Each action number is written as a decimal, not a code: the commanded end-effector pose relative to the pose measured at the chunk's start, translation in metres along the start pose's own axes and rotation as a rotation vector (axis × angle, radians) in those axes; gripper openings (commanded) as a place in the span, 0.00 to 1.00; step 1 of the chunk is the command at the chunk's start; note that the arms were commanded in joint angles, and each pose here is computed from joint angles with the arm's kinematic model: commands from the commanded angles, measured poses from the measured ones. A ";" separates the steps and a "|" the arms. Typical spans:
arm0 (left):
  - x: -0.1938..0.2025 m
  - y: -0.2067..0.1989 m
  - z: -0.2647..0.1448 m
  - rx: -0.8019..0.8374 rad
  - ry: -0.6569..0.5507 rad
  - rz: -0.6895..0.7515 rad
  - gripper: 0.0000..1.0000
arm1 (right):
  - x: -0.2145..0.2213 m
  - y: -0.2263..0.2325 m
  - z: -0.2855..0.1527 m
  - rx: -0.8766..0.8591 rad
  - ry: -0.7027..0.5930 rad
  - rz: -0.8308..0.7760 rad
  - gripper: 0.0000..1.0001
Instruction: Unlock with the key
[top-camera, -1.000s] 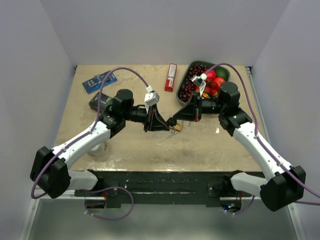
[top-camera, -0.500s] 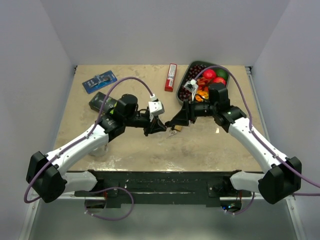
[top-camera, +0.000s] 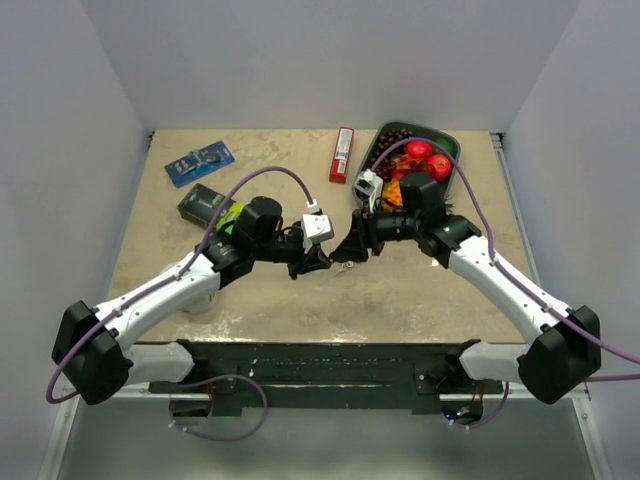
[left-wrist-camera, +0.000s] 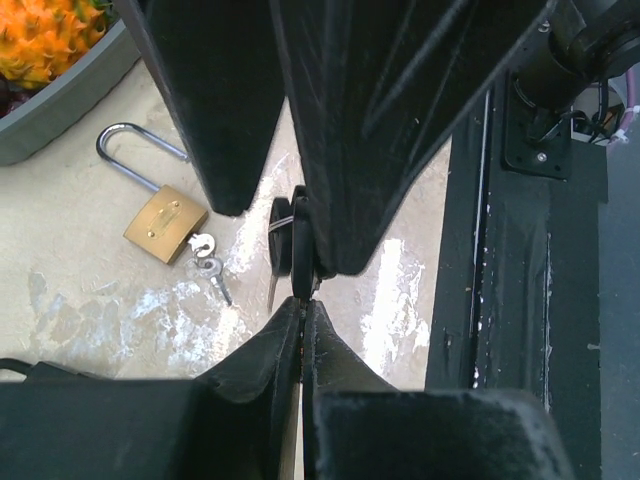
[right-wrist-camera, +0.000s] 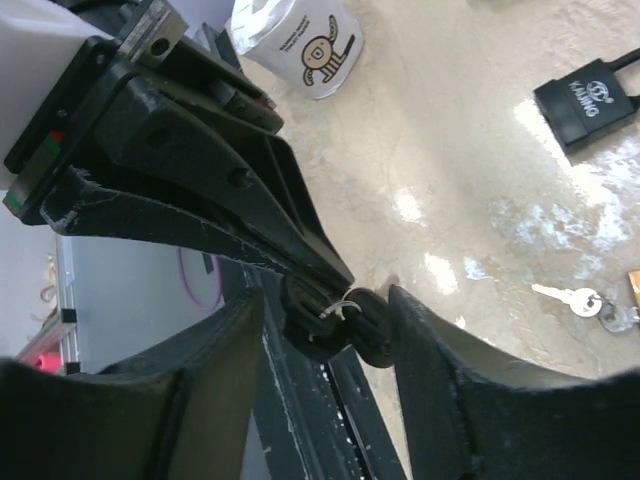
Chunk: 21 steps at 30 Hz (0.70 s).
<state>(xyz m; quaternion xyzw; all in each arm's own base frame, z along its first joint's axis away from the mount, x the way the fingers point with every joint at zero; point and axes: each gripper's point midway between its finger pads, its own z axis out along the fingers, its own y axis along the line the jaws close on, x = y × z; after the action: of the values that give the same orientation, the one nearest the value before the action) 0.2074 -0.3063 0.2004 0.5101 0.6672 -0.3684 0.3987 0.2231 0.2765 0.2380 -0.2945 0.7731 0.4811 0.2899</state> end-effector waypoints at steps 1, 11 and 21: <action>-0.004 0.002 0.002 -0.009 -0.015 0.034 0.00 | 0.001 0.010 0.007 -0.033 0.002 -0.043 0.52; -0.006 0.004 0.003 -0.023 -0.015 0.010 0.00 | 0.009 0.004 0.012 -0.013 0.004 -0.036 0.02; -0.015 0.019 0.002 -0.109 -0.033 -0.098 0.56 | 0.000 -0.013 0.013 0.105 -0.100 -0.096 0.00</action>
<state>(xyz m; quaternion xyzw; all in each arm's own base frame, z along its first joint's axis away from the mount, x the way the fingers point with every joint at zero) 0.2058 -0.3019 0.1846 0.4806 0.7092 -0.3646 0.3648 0.2195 0.2856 0.2201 -0.3148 0.7678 0.4633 0.3110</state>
